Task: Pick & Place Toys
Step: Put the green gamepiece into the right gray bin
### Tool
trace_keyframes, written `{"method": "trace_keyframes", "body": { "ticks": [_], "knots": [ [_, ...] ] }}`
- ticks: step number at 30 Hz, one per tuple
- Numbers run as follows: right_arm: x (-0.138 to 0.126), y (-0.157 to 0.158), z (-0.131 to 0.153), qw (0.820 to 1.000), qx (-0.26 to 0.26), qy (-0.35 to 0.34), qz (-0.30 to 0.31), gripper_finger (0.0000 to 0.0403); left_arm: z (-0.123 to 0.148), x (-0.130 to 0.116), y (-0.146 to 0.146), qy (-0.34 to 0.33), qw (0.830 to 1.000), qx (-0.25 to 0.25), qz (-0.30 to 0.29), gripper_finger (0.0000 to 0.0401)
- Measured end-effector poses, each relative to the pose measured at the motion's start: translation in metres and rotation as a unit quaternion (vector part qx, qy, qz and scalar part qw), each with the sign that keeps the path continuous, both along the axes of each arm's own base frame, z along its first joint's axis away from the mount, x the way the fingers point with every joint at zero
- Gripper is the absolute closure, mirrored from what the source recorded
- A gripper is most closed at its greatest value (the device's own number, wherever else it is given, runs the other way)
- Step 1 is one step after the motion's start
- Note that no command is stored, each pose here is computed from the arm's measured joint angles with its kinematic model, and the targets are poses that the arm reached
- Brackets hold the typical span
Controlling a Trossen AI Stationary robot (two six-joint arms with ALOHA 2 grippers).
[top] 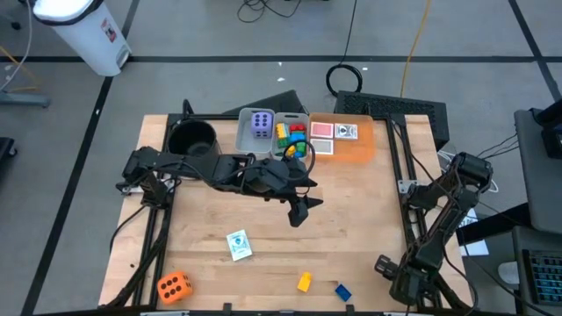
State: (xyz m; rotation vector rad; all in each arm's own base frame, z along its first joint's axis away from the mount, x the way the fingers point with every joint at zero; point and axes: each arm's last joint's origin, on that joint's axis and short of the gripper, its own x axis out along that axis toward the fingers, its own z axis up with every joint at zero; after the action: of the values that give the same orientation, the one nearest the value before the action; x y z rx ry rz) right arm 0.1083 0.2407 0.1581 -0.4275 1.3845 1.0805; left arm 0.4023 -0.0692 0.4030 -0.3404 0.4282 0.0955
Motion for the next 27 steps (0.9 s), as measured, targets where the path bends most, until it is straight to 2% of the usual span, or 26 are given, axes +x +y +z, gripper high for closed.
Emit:
{"method": "trace_keyframes", "body": {
  "ticks": [9,18,22,27],
  "knots": [
    [0.001,-0.006,-0.005,1.0,-0.009,0.01,-0.007,0.0239,0.0,0.0,0.0,0.002,1.0,0.001,0.0,0.0135],
    [0.018,-0.015,-0.005,0.998,-0.011,0.014,-0.056,0.0322,0.0,0.0,0.0,0.002,1.0,0.001,-0.001,0.0135],
    [0.028,-0.02,-0.005,0.997,-0.009,0.014,-0.078,0.0339,0.0,0.0,0.0,0.002,1.0,0.001,-0.001,0.0135],
    [0.041,-0.029,-0.005,0.994,-0.01,0.014,-0.107,0.0338,0.0,0.0,0.0,0.002,1.0,-0.001,0.0,0.0135]
  ]
}}
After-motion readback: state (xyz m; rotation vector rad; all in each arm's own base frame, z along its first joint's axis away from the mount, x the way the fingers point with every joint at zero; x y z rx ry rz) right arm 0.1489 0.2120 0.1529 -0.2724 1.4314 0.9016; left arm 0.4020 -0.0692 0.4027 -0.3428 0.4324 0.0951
